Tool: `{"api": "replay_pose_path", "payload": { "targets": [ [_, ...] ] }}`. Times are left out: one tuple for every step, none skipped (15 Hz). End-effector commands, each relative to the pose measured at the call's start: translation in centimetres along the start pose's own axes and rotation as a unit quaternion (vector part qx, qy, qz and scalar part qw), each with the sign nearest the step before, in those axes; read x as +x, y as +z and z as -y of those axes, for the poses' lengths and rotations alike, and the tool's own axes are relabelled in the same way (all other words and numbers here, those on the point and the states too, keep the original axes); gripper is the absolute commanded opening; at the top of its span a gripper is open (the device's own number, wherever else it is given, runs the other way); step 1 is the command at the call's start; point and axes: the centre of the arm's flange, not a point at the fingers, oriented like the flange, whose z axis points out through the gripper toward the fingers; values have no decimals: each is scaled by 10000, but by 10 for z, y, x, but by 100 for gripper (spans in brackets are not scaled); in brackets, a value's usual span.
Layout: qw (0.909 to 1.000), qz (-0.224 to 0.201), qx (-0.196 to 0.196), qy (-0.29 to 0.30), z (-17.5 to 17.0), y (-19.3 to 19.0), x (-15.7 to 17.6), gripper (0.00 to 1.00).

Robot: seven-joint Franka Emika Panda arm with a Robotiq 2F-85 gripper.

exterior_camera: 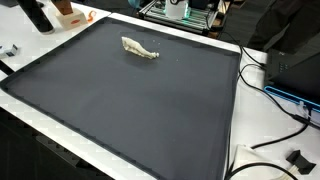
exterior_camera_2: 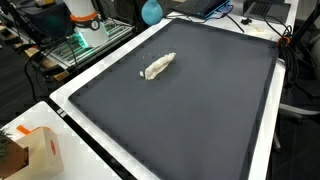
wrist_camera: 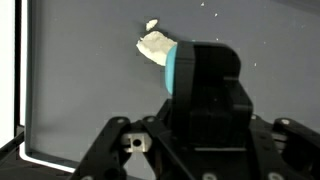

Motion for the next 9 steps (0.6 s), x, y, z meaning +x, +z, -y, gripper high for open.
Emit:
{"api": "replay_pose_path", "payload": {
  "targets": [
    [10000, -2, 0, -2, 0, 0, 0, 50],
    [10000, -1, 0, -3, 0, 0, 0, 50],
    [10000, -1, 0, -4, 0, 0, 0, 50],
    [10000, 0, 0, -5, 0, 0, 0, 25],
    [9993, -57, 321, -184, -7, 12, 1, 25],
    [9971, -233, 623, -364, -11, 22, 1, 25],
    [9948, -388, 819, -475, -14, 29, 1, 25],
    [9917, -580, 1003, -549, -18, 37, 0, 25],
    [9880, -764, 1197, -602, -22, 45, -1, 25]
  ]
}}
